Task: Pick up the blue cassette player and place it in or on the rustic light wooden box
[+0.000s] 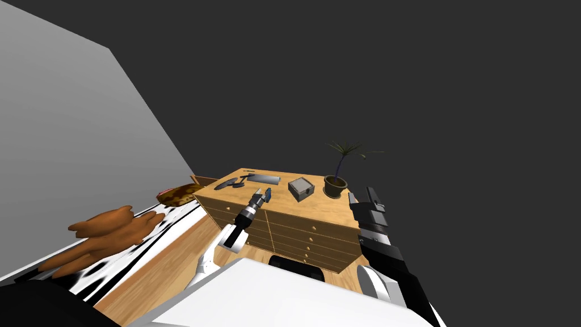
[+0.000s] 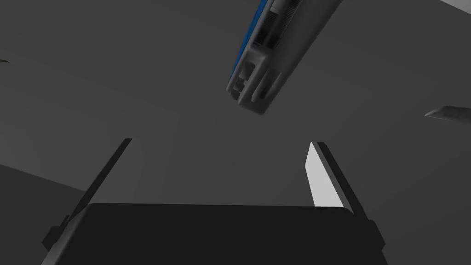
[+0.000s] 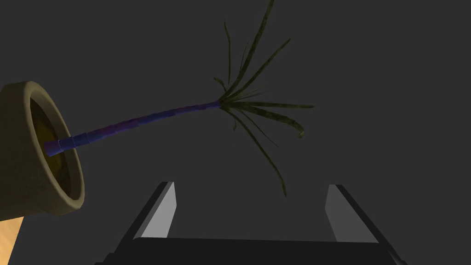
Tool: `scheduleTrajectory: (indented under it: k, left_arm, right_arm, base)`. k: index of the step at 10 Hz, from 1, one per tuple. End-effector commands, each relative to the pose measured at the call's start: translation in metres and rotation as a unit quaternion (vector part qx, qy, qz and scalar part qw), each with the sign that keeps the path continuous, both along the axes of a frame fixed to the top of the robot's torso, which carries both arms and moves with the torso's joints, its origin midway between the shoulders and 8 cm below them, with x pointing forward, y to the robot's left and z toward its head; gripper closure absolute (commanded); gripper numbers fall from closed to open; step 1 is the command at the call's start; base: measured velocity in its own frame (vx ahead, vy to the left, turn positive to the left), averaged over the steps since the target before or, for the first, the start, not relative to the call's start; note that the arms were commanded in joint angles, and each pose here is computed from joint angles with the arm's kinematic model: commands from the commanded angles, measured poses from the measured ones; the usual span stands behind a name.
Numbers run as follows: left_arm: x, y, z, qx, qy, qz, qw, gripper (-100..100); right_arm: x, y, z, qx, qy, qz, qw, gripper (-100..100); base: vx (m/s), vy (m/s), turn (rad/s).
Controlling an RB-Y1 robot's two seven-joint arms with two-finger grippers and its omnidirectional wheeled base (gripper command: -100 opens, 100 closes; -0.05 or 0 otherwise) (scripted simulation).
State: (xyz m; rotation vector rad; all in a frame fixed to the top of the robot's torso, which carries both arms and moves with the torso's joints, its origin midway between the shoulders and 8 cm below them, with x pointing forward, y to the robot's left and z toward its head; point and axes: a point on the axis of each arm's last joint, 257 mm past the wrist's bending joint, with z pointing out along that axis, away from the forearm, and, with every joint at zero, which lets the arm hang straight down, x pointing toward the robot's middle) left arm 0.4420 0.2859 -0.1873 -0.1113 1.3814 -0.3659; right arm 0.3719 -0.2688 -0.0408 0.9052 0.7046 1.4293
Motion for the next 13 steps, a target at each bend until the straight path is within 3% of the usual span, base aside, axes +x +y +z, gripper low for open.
scheduleTrajectory:
  k: [1, 5, 9, 10, 11, 12, 13]
  left_arm:
    - [0.004, 0.008, -0.015, 0.038, 0.015, 0.007, 0.9991, -100]
    - [0.009, 0.029, -0.048, 0.121, 0.049, 0.020, 0.9912, -100]
    - [0.011, 0.047, -0.072, 0.181, 0.073, 0.029, 0.9804, -100]
    - [0.010, 0.044, -0.068, 0.171, 0.069, 0.027, 0.9825, -100]
    - [0.010, 0.044, -0.069, 0.173, 0.070, 0.028, 0.9821, 0]
    - [0.010, 0.044, -0.068, 0.173, 0.070, 0.028, 0.9821, -100]
    - [0.010, 0.044, -0.068, 0.173, 0.070, 0.028, 0.9821, 100]
  right_arm:
    - [0.000, 0.000, 0.000, 0.000, 0.000, 0.000, 1.0000, 0]
    - [0.000, 0.000, 0.000, 0.000, 0.000, 0.000, 1.0000, 0]
    - [0.000, 0.000, 0.000, 0.000, 0.000, 0.000, 1.0000, 0]
    - [0.000, 0.000, 0.000, 0.000, 0.000, 0.000, 1.0000, 0]
    - [0.000, 0.000, 0.000, 0.000, 0.000, 0.000, 1.0000, 0]
    - [0.000, 0.000, 0.000, 0.000, 0.000, 0.000, 1.0000, 0]
    - [0.000, 0.000, 0.000, 0.000, 0.000, 0.000, 1.0000, 0]
  base:
    - [0.001, -0.045, -0.025]
    - [0.004, -0.044, -0.027]
    - [-0.001, -0.033, -0.022]
    - [0.003, -0.013, -0.001]
    - [0.000, 0.000, 0.000]
    - [0.000, 0.000, 0.000]
    - [0.000, 0.000, 0.000]
